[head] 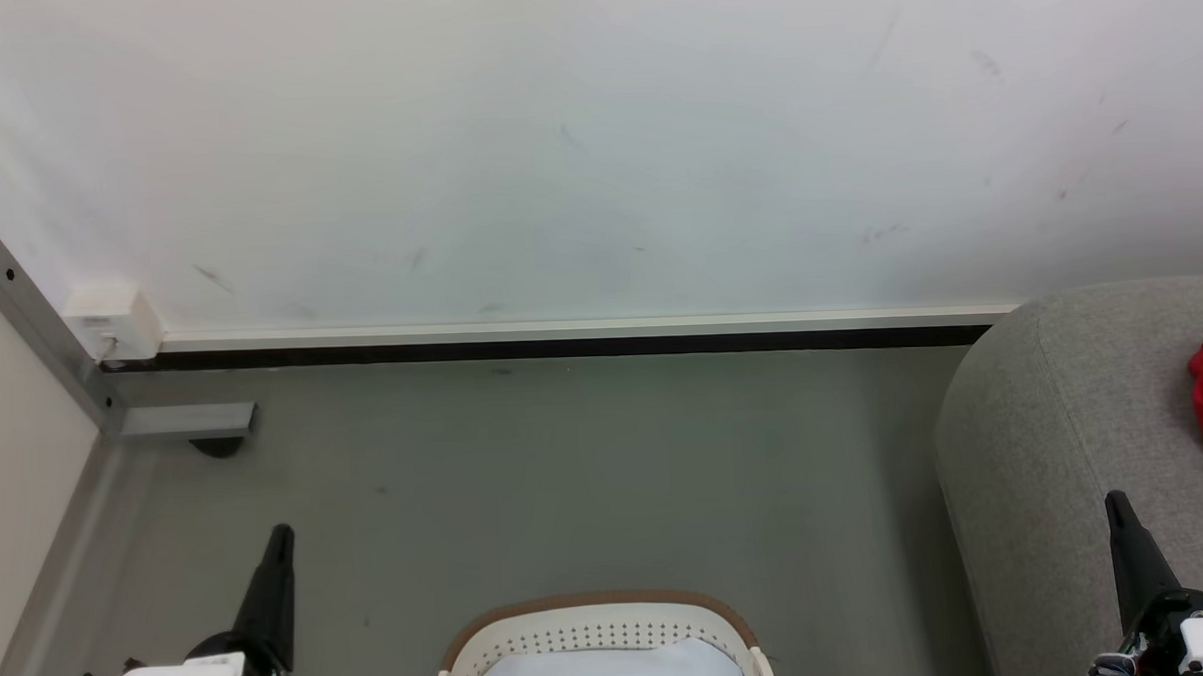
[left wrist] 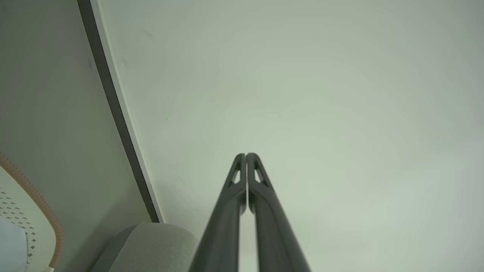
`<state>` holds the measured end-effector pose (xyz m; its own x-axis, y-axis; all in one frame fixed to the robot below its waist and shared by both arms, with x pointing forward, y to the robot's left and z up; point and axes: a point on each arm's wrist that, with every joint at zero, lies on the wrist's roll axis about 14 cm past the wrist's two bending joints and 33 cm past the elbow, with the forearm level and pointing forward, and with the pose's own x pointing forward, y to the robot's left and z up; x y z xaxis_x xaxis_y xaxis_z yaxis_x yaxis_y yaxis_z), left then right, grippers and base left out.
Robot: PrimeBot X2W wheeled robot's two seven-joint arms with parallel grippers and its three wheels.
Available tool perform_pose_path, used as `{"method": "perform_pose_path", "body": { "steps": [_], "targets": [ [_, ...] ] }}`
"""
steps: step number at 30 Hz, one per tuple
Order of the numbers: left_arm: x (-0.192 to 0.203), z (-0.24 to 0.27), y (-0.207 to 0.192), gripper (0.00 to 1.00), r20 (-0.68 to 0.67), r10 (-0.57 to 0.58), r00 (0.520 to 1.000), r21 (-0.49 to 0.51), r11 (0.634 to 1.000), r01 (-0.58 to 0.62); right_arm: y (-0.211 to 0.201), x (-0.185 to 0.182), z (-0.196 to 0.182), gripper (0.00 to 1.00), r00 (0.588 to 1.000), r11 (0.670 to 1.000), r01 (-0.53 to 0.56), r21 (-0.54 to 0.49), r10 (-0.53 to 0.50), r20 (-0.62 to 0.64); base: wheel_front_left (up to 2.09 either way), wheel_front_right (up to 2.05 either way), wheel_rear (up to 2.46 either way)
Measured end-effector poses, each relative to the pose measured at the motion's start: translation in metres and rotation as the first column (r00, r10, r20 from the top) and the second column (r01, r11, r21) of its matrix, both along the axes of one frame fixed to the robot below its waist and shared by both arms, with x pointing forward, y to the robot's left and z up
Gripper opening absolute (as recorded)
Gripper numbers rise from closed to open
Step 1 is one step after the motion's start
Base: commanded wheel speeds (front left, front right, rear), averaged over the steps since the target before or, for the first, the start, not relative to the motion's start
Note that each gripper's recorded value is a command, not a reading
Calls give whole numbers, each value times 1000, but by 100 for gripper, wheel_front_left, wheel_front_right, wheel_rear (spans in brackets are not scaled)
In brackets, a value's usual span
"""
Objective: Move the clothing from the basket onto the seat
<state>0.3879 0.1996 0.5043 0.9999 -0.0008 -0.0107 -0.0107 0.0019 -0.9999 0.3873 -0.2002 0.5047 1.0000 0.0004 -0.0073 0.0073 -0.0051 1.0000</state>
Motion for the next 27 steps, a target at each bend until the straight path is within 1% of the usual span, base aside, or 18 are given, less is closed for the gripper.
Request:
{"method": "perform_pose_path", "body": {
  "steps": [27],
  "targets": [
    [0, 0, 0, 0, 0, 0, 1000, 0, 1000, 0, 0, 0, 0, 0, 1000, 1000, 1, 1, -1, 0, 0, 0, 0]
  ]
}}
